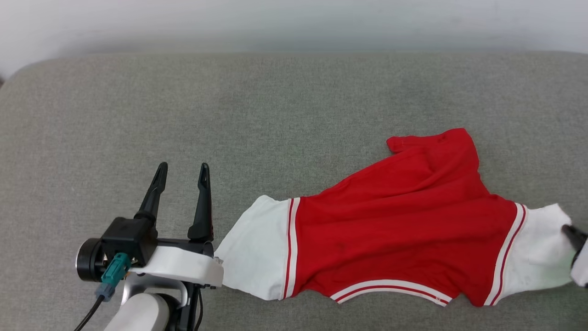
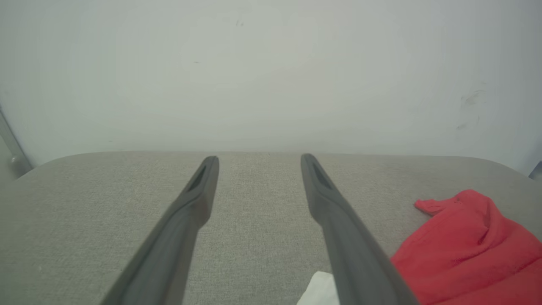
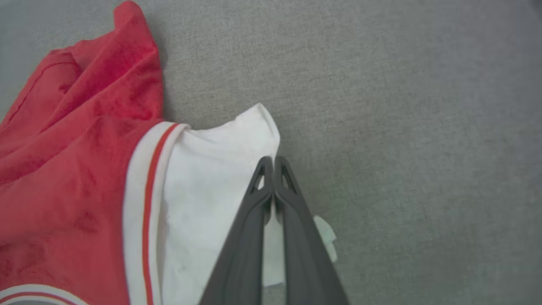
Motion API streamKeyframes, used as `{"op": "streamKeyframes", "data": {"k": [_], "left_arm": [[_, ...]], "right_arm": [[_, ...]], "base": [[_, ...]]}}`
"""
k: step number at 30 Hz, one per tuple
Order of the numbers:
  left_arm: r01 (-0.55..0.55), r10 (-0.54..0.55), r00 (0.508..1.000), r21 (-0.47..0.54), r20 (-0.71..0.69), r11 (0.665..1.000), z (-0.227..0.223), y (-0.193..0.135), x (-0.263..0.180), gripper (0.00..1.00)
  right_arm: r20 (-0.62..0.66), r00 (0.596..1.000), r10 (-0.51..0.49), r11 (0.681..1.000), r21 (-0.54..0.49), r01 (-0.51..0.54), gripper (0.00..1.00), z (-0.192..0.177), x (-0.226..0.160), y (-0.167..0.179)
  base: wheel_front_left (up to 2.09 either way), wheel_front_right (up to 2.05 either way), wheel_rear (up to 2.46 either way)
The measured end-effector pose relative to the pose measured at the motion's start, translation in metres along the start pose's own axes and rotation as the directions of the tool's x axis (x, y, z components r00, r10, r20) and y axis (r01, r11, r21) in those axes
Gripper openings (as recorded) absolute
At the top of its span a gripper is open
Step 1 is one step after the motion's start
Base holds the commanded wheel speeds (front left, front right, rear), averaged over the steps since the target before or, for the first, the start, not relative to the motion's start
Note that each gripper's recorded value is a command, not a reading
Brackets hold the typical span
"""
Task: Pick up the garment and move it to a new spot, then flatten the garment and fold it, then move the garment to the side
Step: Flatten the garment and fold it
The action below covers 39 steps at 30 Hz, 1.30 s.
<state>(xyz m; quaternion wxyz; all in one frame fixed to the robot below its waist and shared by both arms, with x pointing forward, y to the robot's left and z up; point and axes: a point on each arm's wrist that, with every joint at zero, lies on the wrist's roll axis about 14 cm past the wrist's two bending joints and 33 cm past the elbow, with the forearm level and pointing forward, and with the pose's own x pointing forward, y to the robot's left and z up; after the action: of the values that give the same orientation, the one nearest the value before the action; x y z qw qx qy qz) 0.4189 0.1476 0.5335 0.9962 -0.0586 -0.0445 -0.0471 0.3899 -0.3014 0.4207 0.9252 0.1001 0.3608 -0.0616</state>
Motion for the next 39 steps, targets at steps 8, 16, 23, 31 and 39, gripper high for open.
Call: {"op": "streamKeyframes", "data": {"k": [8, 16, 23, 31, 39], "left_arm": [[-0.010, 0.010, 0.999, 0.000, -0.036, 1.000, -0.015, 0.005, 0.005, 1.00], [-0.012, 0.012, 1.000, 0.006, -0.022, 1.000, -0.009, 0.006, 0.001, 1.00], [-0.013, 0.013, 1.000, 0.009, -0.009, 1.000, 0.002, 0.006, -0.009, 1.00], [-0.012, 0.012, 0.997, 0.009, -0.079, 1.000, -0.002, 0.011, -0.019, 1.00], [-0.002, 0.004, 0.958, 0.010, -0.286, 1.000, -0.029, 0.024, -0.032, 1.00]], "right_arm": [[-0.007, 1.000, 0.006, 0.999, 0.046, -0.005, 0.36, -0.025, 0.034, 0.010], [0.156, 0.988, -0.004, 1.000, -0.004, 0.004, 1.00, 0.002, 0.032, 0.009], [0.479, 0.877, 0.026, 0.997, -0.075, 0.011, 1.00, 0.066, -0.009, 0.024], [0.642, 0.757, 0.125, 0.989, -0.146, -0.039, 1.00, 0.077, -0.058, 0.069], [0.656, 0.727, 0.203, 0.977, -0.185, -0.106, 1.00, 0.054, -0.090, 0.104]], "base": [[0.00, 0.00, 0.00], [0.00, 0.00, 0.00], [0.00, 0.00, 0.00], [0.00, 0.00, 0.00], [0.00, 0.00, 0.00]]}}
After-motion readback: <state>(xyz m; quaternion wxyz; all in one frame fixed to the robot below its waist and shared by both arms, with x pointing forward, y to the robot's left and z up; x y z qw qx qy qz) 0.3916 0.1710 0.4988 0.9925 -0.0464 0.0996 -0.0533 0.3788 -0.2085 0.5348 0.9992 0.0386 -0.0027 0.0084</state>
